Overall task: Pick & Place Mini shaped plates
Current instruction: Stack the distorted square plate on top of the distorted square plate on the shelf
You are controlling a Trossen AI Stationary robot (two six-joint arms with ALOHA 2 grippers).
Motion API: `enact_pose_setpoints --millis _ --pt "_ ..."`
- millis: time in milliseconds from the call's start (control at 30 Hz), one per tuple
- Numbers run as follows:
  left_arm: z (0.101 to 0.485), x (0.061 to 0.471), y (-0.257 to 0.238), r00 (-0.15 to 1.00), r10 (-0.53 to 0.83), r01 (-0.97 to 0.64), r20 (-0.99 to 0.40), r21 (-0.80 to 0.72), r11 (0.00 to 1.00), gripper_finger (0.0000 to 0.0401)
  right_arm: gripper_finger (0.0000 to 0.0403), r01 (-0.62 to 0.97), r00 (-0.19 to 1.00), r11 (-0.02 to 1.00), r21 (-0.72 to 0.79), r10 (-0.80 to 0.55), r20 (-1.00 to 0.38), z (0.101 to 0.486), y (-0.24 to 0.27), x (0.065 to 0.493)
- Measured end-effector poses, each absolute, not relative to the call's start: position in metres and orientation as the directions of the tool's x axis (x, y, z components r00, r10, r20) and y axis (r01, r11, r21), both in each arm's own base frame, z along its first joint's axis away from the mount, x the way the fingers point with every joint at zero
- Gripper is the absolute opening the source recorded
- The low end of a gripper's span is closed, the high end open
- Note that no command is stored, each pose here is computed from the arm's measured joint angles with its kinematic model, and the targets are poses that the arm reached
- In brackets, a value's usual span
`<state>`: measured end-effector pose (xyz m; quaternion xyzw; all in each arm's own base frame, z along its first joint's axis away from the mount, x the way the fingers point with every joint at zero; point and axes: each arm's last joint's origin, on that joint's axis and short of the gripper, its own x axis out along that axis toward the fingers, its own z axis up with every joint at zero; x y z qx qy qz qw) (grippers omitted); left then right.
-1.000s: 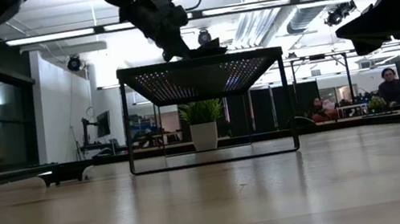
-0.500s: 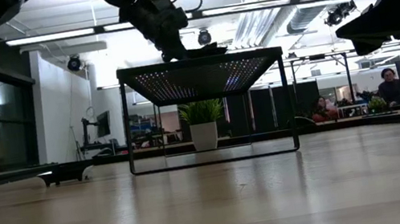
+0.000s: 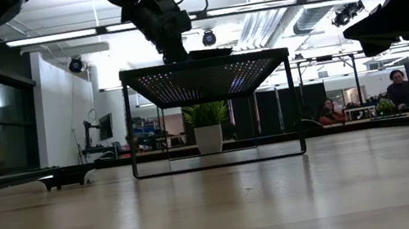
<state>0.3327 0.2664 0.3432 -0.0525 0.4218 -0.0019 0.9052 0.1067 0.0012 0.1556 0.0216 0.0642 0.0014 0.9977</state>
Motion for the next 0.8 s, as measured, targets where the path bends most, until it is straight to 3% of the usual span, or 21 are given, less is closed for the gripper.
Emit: enact_pose_setpoints --millis 467,800 --pt "0.3432 0.333 0.2663 0.64 -0.04 -0.045 -0.767 -0.089 0.995 0.0003 0.0009 0.0 0.992 0.999 0.043 0.006 -0.128 0.1556 0.0012 0.1067" --pt "0.3429 0.3351 0.2646 0.642 -0.041 -0.036 -0.766 -0.084 0.996 0.0059 0.0005 0.0 0.992 0.999 0.043 0.005 -0.128 0.1556 0.0012 0.1067"
